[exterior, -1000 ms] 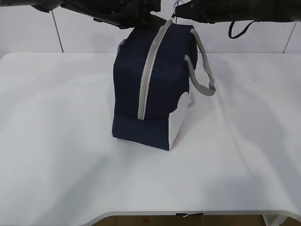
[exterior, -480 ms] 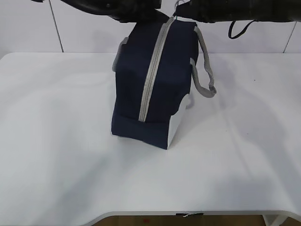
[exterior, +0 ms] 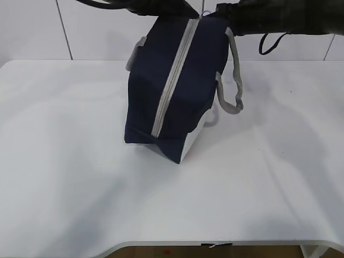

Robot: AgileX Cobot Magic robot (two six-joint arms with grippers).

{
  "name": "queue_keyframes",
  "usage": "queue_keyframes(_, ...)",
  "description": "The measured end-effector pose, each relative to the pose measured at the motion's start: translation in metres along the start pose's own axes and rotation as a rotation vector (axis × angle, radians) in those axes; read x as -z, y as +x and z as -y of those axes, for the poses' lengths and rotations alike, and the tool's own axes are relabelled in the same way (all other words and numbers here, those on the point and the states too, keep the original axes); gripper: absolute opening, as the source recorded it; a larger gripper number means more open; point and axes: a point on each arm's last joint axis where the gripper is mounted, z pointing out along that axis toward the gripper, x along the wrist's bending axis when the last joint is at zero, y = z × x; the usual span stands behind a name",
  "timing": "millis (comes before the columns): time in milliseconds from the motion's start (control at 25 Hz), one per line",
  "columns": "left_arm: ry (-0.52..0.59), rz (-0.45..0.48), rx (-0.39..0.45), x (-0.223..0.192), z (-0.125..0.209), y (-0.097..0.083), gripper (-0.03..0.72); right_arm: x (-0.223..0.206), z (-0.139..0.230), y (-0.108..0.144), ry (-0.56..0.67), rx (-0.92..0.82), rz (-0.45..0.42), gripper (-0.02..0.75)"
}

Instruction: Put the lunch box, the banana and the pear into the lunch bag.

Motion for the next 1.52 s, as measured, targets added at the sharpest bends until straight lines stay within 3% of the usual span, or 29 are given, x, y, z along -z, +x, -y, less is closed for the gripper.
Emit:
queue_keyframes(960,-0.024,0.042,-0.004,0.005,-0.003,-0.006,0.019,-0.008,0.034,-0.008,0.202,-0.093,-0.071,0.006)
queue_keyframes(1320,-0.031,0.051,0.000,0.005,-0.004,-0.006,0.019,-0.006,0.033,-0.007,0.195,-0.125,-0.092,0.008)
queue_keyframes(1400,-0.036,0.053,0.001,0.006,-0.005,-0.007,0.019,-0.006,0.030,-0.008,0.167,-0.155,-0.103,0.032)
queue_keyframes(1520,-0.039,0.055,0.007,0.007,-0.006,-0.008,0.019,-0.002,0.025,-0.011,0.122,-0.196,-0.120,0.164)
